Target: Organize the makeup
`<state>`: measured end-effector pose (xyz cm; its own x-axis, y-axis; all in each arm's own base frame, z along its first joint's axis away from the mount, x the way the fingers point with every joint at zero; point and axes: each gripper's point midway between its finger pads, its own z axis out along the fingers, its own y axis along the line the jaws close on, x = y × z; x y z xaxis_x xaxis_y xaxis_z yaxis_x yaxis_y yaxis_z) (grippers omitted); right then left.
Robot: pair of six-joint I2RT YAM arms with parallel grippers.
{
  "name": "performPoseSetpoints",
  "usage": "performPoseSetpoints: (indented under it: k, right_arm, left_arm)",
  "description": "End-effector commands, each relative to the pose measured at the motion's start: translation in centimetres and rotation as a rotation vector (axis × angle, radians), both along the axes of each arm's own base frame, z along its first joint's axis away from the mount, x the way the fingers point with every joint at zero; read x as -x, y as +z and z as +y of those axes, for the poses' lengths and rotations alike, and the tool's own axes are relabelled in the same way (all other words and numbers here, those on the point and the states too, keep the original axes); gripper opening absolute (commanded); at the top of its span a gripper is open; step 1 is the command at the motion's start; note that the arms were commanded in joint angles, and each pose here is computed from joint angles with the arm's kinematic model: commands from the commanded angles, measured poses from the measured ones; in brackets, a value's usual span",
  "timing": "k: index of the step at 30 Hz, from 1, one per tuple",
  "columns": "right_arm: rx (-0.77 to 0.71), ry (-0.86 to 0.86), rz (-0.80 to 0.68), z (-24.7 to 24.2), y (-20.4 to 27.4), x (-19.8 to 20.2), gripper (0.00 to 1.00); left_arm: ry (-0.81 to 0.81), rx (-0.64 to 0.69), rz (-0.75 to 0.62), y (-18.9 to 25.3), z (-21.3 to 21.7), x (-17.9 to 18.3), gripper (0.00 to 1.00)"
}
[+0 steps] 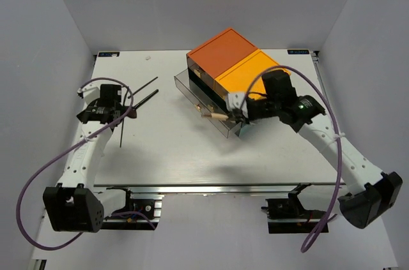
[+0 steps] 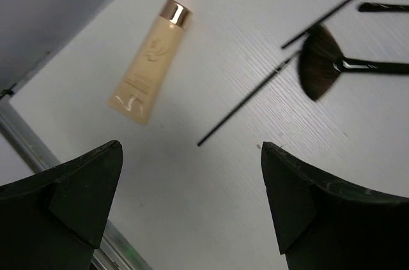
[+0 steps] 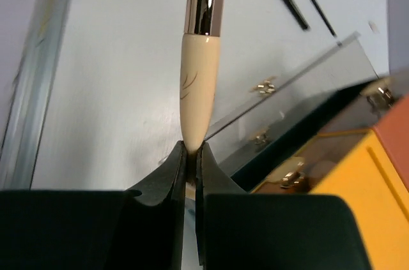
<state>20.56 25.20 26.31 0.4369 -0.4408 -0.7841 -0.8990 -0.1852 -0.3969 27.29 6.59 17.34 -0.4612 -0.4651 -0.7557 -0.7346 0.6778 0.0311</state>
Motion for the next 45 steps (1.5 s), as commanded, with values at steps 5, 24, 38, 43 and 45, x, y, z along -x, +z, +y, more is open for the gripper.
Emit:
performPoseSetpoints:
  k: [5,24,38,43,45]
  right_arm:
    - [-0.24,-0.68,0.14,3.6,5.0,-11.9,0.0]
    - [-0.097,-0.714,0.244,6.3,1.5,-14.3,0.49]
    - [-0.267,-0.261,0.233,6.1,10.3,-9.0,0.61]
    - [-0.263,-0.291,0.266,5.5,9.9,-9.1,0.62]
    - [-0.259,-0.295,0.277,5.5,9.6,-8.9,0.62]
  left_arm:
    - [0.094,-0.132,0.111,-0.4,6.7,1.2,0.98]
    - [0.043,-0.309,0.303,-5.7,10.2,3.0,0.98]
    - [-0.167,-0.085,0.286,-9.6,10.8,-1.7,0.95]
    - [-0.193,-0.018,0.303,-11.8,11.2,-3.8,0.95]
    - [-0.213,0.004,0.303,-12.4,11.0,-4.6,0.94]
